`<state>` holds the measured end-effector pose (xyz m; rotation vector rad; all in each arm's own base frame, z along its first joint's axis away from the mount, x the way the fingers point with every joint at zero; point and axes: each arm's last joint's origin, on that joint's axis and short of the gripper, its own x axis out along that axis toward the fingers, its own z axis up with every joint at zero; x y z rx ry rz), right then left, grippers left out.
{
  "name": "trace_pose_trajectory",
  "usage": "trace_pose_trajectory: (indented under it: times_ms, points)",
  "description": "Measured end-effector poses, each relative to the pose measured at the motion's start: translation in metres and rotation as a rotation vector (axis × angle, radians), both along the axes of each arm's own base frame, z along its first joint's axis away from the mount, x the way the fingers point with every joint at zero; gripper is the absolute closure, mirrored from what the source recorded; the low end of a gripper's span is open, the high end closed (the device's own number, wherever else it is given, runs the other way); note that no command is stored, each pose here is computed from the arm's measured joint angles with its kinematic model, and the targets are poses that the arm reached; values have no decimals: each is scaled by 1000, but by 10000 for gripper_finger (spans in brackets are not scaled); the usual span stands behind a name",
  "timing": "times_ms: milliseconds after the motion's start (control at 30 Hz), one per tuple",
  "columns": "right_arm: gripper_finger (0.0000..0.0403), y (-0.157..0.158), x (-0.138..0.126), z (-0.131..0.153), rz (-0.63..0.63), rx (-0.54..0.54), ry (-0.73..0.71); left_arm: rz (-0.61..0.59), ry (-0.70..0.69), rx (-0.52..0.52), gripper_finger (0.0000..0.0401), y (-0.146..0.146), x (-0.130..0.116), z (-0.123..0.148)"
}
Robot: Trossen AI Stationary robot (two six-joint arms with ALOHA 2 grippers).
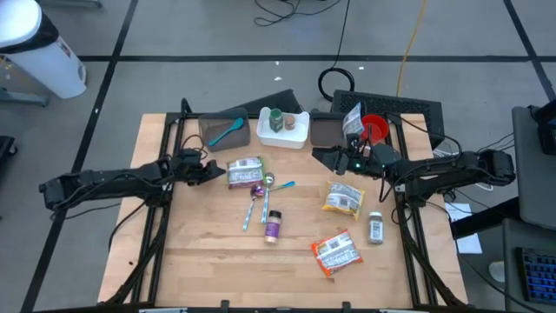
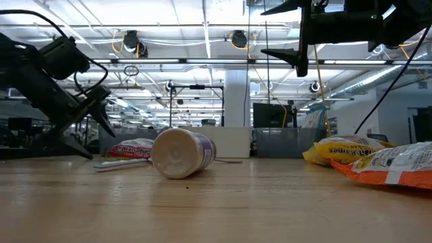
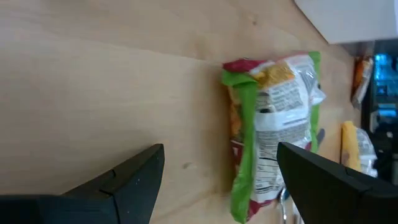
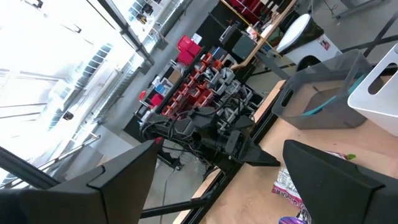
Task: Pick & Place Food Item
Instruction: Put the green noodle pack into the right black bin
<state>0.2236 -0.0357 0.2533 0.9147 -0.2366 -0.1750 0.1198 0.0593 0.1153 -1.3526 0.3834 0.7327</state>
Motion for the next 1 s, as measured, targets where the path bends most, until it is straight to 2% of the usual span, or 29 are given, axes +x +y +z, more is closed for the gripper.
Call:
trace_pose_trajectory:
  times_ms: [500, 867, 1000]
  points:
    - [62, 0, 0, 0, 4, 6, -5, -78, -5, -55, 89, 6, 17, -14]
    - [62, 1, 0, 0, 7, 6, -6, -57, 28, -56, 227, 6, 16, -18]
    - [62, 1, 0, 0, 7, 6, -5, -58, 12, -38, 266, 7, 17, -16]
